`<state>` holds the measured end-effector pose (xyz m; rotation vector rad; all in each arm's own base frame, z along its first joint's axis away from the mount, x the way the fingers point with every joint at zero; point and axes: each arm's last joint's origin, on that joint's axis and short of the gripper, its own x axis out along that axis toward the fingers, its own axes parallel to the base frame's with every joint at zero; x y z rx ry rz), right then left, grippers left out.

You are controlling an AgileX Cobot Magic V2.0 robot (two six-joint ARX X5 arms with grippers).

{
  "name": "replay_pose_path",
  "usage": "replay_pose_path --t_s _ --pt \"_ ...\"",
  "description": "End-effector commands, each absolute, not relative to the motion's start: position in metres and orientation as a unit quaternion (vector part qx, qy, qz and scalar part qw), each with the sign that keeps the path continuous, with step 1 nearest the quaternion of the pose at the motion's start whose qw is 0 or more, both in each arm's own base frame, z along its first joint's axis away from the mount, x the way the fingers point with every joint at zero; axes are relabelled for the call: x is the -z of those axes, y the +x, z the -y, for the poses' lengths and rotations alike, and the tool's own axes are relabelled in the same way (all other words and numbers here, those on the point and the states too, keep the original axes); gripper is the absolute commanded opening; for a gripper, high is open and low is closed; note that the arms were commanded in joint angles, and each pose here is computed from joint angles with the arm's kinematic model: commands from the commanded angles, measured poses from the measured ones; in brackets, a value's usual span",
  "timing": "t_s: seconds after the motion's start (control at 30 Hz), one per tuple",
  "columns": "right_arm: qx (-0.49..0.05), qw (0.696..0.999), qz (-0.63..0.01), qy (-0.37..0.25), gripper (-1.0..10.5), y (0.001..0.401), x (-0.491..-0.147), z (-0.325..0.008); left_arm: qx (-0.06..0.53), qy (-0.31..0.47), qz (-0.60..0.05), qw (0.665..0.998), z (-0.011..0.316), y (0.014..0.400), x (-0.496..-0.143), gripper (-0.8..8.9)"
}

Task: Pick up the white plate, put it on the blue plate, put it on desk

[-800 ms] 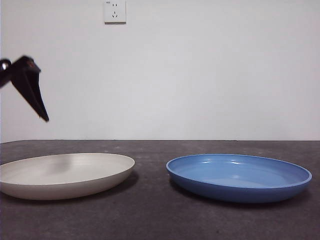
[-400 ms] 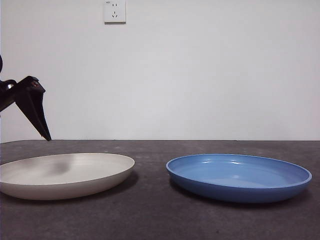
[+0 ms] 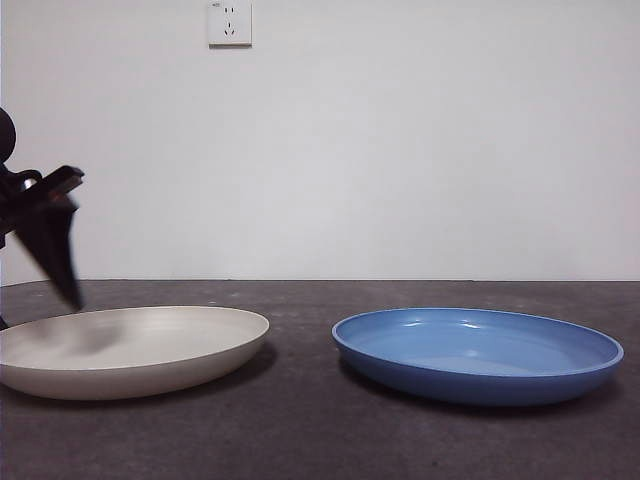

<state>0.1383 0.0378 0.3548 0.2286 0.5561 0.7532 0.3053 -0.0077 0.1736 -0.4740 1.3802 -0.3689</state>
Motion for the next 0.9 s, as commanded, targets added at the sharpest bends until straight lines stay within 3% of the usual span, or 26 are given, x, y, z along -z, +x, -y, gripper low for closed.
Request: replay_pose_path --t_s 0.03,0.57,0.9 --pt "-0.366 0.888 -0.259 0.106 6.1 0.1391 -0.3593 -0.0386 0.146 -0.193 -0.635 0.733 0.0064 0.3093 -0.1724 2.03" --pt "-0.366 0.888 -0.259 0.106 6.1 0.139 -0.3593 -0.0386 0.147 -0.178 -0.639 0.733 0.0087 0.3109 -0.1677 0.08" --pt "-0.365 0.887 -0.262 0.108 6.1 0.1383 -0.3589 -0.0384 0.149 -0.175 -0.64 0.733 0.0089 0.3131 -0.1744 0.09"
